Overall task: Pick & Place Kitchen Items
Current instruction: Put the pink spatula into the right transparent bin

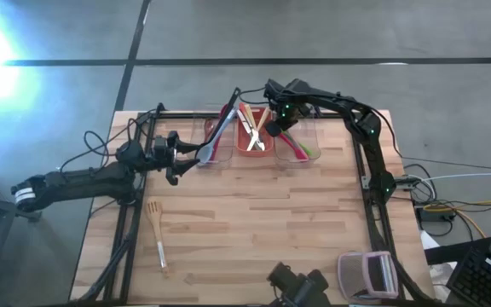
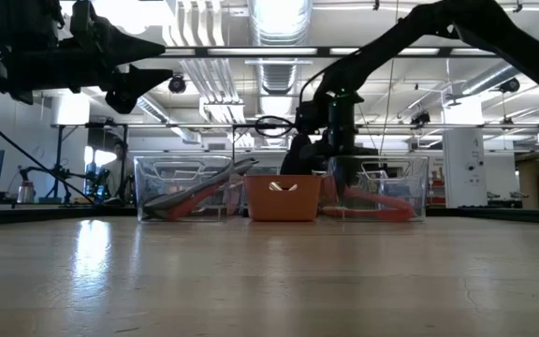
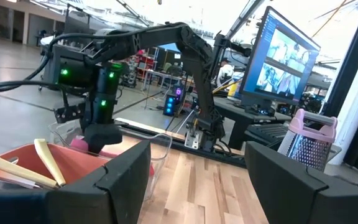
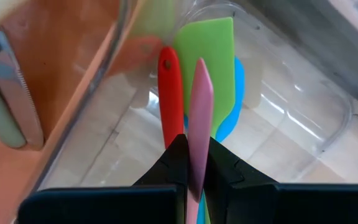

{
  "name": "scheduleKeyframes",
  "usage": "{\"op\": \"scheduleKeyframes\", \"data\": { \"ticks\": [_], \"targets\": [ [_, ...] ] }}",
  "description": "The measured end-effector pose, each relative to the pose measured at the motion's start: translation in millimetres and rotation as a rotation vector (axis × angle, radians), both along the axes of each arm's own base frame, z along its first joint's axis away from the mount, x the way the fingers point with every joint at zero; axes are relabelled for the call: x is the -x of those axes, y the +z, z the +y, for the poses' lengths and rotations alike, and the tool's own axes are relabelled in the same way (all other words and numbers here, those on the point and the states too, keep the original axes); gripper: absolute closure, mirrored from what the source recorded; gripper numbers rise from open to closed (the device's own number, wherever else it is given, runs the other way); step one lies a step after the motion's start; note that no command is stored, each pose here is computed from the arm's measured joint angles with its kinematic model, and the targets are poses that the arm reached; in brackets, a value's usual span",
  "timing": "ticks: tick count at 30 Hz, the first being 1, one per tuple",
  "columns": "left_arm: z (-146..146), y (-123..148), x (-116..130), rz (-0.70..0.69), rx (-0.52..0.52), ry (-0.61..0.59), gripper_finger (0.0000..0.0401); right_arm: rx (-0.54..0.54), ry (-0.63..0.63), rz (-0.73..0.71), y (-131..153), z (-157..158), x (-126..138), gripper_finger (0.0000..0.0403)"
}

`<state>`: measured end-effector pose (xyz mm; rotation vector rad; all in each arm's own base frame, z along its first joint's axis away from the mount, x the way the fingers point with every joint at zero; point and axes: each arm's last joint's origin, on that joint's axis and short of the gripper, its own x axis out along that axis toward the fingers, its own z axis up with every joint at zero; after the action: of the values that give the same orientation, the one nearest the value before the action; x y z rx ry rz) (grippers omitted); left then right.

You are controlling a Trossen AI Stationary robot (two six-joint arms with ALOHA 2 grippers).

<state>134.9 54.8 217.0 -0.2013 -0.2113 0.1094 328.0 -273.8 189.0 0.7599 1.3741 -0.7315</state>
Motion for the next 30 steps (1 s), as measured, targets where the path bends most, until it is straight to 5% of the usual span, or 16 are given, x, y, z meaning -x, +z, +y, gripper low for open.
{"op": "scheduleKeyframes", "data": {
  "ticks": [15, 25, 30],
  "targets": [
    [0.0, 0.0, 0.0, 0.000, 0.000, 0.000, 0.0138, -0.100, -0.003, 0.041, -37.9, -8.0, -1.6, 0.0390],
    [0.2, 0.0, 0.0, 0.001, -0.011, 0.010, 0.0138, -0.069, -0.009, 0.010, -28.8, -15.2, -4.8, 0.0388],
    [0.2, 0.0, 0.1, 0.001, -0.011, 0.009, 0.0138, -0.043, -0.015, -0.019, -20.9, -18.8, -8.9, 0.0355]
  ]
}}
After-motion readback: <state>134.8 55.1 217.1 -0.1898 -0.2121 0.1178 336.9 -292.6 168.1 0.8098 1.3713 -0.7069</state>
